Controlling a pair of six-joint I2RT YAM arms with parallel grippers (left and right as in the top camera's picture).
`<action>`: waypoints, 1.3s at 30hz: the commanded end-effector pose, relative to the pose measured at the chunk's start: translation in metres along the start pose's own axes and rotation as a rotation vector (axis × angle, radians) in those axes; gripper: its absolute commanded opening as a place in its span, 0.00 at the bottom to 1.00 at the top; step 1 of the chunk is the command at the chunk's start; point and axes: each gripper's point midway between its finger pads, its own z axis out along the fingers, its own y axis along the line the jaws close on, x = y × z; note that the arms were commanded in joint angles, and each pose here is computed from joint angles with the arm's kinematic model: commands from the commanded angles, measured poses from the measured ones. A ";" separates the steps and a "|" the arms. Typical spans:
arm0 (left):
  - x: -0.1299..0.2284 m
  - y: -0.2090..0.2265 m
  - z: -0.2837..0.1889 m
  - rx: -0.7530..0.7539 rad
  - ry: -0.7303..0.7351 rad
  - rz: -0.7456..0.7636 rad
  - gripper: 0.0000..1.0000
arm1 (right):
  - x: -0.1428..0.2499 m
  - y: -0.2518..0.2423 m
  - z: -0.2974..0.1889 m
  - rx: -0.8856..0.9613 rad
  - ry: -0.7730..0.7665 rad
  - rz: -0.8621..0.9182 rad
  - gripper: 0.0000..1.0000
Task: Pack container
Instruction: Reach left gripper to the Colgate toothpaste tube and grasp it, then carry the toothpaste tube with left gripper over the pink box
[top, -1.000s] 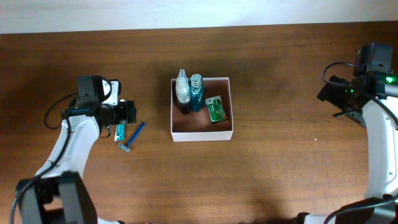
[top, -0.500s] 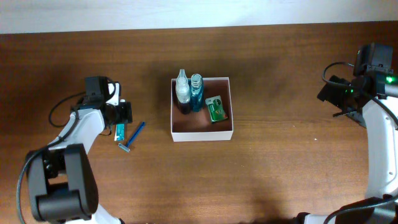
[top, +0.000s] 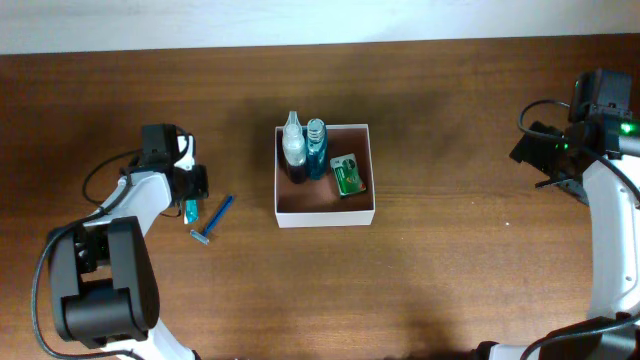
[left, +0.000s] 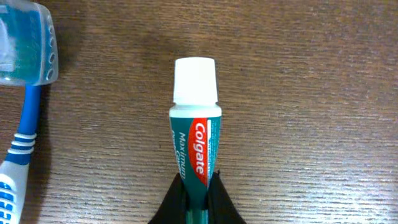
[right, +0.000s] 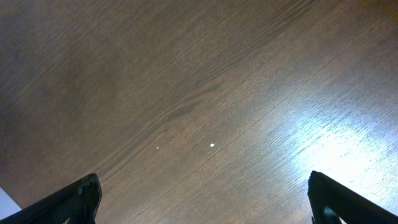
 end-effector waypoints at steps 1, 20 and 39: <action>-0.002 0.001 0.002 -0.003 0.007 -0.031 0.01 | -0.003 -0.003 0.000 0.011 -0.008 0.009 0.99; -0.071 -0.157 -0.169 0.216 -0.353 0.731 0.02 | -0.003 -0.003 0.000 0.011 -0.008 0.009 0.99; -0.013 -0.247 -0.190 0.316 -0.386 1.299 0.00 | -0.003 -0.003 0.000 0.011 -0.008 0.009 0.99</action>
